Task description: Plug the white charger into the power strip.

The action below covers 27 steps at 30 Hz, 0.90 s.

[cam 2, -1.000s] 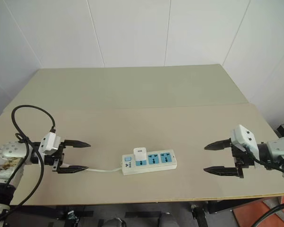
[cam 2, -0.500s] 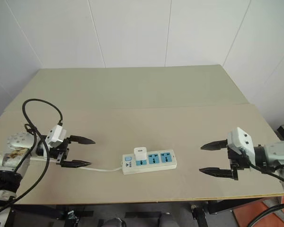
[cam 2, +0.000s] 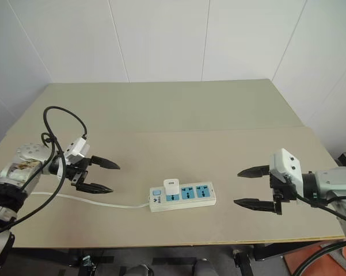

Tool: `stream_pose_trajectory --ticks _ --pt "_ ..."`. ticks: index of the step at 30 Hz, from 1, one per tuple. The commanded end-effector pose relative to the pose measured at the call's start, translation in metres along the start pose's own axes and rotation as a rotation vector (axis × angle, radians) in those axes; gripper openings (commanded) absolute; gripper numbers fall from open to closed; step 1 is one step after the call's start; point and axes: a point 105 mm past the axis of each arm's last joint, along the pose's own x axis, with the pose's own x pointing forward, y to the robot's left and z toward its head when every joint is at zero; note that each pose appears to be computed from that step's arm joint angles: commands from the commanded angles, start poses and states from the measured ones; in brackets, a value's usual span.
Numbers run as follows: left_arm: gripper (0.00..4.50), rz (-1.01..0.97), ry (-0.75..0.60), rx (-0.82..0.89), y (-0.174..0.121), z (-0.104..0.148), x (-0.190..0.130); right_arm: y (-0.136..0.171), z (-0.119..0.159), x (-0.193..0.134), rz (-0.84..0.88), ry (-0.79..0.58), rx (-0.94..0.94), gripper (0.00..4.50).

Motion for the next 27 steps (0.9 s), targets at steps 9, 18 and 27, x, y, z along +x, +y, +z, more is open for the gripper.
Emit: stream_pose_trajectory --ticks 9,18,27 --pt "4.49 -0.05 0.005 0.048 0.012 0.018 0.009 -0.008 0.012 0.001 -0.078 -0.017 -0.03 4.5" --pt "4.49 -0.097 0.029 0.051 0.013 0.024 0.018 -0.013 0.012 0.0 -0.096 -0.001 -0.022 4.5" --pt "4.49 -0.117 0.032 0.068 0.016 0.031 0.022 -0.019 0.015 0.0 -0.121 -0.007 -0.034 4.5"
